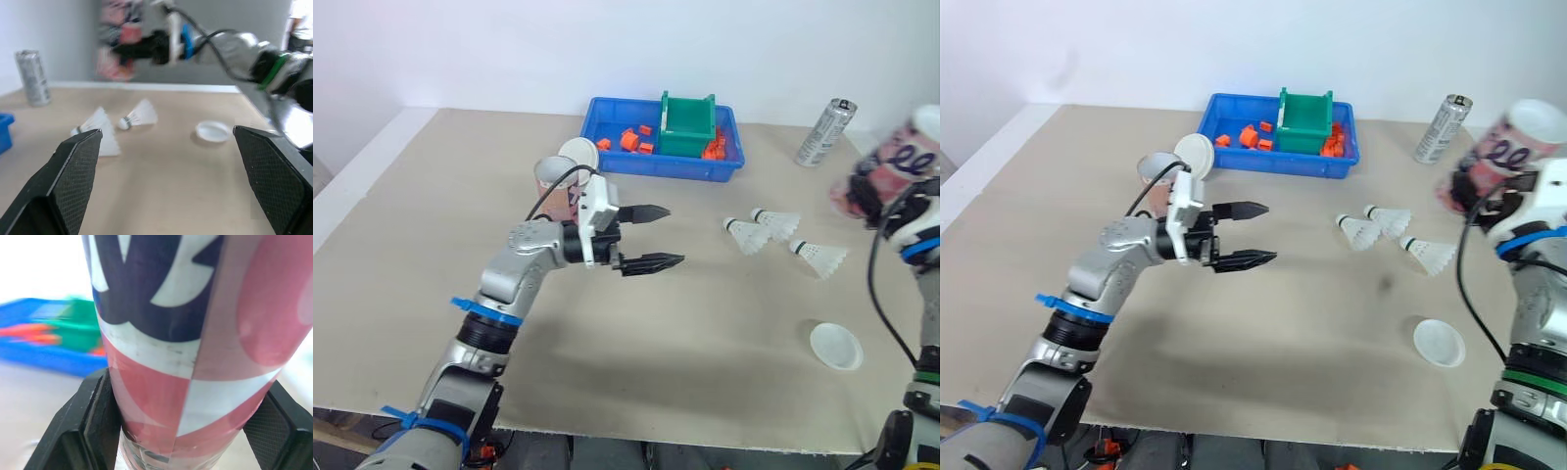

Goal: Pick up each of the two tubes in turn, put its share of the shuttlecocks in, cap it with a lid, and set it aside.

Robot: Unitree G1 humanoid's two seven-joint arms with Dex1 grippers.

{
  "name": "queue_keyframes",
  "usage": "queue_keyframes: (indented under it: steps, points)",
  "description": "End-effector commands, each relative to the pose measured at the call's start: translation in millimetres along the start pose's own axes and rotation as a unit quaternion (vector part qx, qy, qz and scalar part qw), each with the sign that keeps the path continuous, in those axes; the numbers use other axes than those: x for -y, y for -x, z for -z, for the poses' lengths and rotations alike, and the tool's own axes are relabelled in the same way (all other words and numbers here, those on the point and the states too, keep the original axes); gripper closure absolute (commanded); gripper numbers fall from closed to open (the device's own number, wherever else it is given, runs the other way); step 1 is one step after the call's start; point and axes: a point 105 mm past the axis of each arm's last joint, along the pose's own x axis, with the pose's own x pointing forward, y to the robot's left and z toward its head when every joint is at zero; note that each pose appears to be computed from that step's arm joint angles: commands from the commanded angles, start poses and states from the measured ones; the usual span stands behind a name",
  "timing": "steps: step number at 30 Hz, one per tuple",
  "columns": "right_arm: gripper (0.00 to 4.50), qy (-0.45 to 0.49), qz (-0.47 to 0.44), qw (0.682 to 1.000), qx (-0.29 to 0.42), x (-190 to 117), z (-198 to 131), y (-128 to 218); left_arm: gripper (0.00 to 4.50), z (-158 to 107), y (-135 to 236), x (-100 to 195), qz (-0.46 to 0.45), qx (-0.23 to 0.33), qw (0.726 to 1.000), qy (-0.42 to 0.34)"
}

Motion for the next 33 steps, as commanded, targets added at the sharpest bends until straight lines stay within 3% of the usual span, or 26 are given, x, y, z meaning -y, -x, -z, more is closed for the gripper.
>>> queue_keyframes:
  steps: [1,10,15,22,23,25,33]
  points:
    - [0.99,0.004,0.041,0.999,0.006,24.2,-2.1,5.7,0.0,-10.1,-12.0,-4.8,-0.006,0.012,0.999,-0.032]
    - [0.99,-0.023,0.111,0.99,-0.084,54.8,68.1,24.6,0.0,-4.7,-21.0,-6.8,-0.011,0.004,0.999,-0.031]
    - [0.99,-0.012,0.149,0.985,-0.089,80.8,72.7,37.9,0.0,-5.1,-18.9,-5.3,-0.013,0.008,1.0,-0.025]
    - [0.99,-0.022,0.155,0.979,-0.13,89.0,89.6,46.1,0.0,-3.6,-18.1,-5.2,-0.012,0.006,1.0,-0.023]
    - [0.41,-0.03,0.153,0.978,-0.136,88.4,93.3,47.0,0.0,-3.8,-18.3,-5.6,-0.012,0.006,1.0,-0.023]
    - [0.08,-0.051,0.143,0.978,-0.144,85.1,99.4,47.7,0.0,-4.3,-18.6,-6.1,-0.012,0.006,1.0,-0.023]
    - [0.08,-0.075,0.133,0.975,-0.159,82.0,106.6,49.1,0.0,-5.3,-18.0,-6.4,-0.013,0.009,1.0,-0.02]
